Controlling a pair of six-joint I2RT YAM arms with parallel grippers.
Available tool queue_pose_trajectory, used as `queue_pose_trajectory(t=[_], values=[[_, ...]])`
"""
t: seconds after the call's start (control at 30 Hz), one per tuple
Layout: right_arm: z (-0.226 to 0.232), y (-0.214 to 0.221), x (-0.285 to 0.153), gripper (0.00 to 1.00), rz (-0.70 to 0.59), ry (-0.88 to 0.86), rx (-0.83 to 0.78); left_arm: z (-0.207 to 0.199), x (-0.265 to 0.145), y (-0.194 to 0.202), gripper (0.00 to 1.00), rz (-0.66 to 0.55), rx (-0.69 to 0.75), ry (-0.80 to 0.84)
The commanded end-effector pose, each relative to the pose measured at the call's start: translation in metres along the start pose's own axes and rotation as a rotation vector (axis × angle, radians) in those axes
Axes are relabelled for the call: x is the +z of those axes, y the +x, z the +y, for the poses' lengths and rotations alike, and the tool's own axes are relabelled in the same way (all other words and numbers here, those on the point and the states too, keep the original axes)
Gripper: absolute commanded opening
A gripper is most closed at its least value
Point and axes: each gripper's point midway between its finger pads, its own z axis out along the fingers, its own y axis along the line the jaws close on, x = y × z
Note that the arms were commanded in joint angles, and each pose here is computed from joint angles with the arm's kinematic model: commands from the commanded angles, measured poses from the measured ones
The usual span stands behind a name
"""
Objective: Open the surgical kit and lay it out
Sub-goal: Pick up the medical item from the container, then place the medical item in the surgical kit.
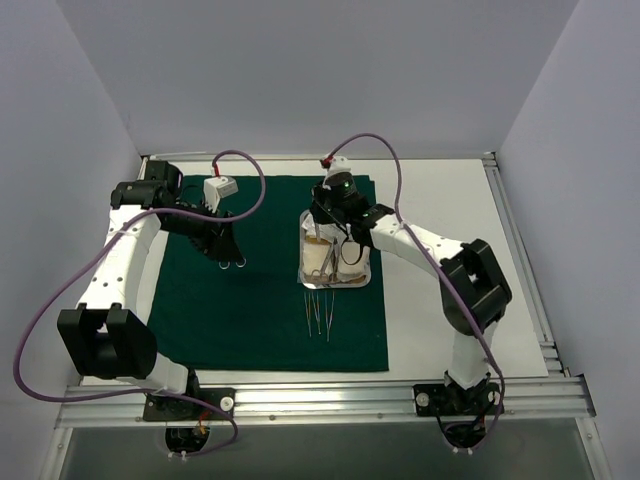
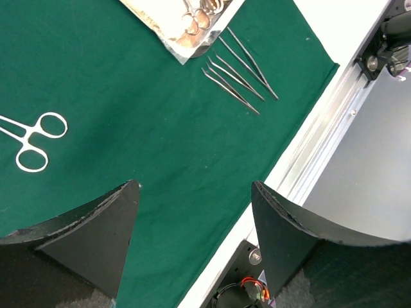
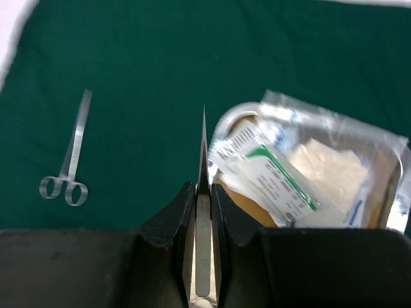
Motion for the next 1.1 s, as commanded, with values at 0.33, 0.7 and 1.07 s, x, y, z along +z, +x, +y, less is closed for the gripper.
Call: queue_pose_trajectory(t=[0.33, 0.7, 1.07], values=[[0.17, -0.141, -0.181, 0.0, -0.646, -0.737, -0.065, -0.081, -0.026, -0.056, 0.84, -0.173, 0.31, 0.194], [0.217, -0.156, -0.274, 0.0, -0.794, -1.032, -0.124, -0.13, -0.062, -0.085, 0.66, -0.336, 0.49, 0.308], [0.23, -0.153, -0.306, 0.0, -0.835, -1.11, -0.147, -0.159, -0.078, -0.094, 0.49, -0.435, 0.528, 0.411]])
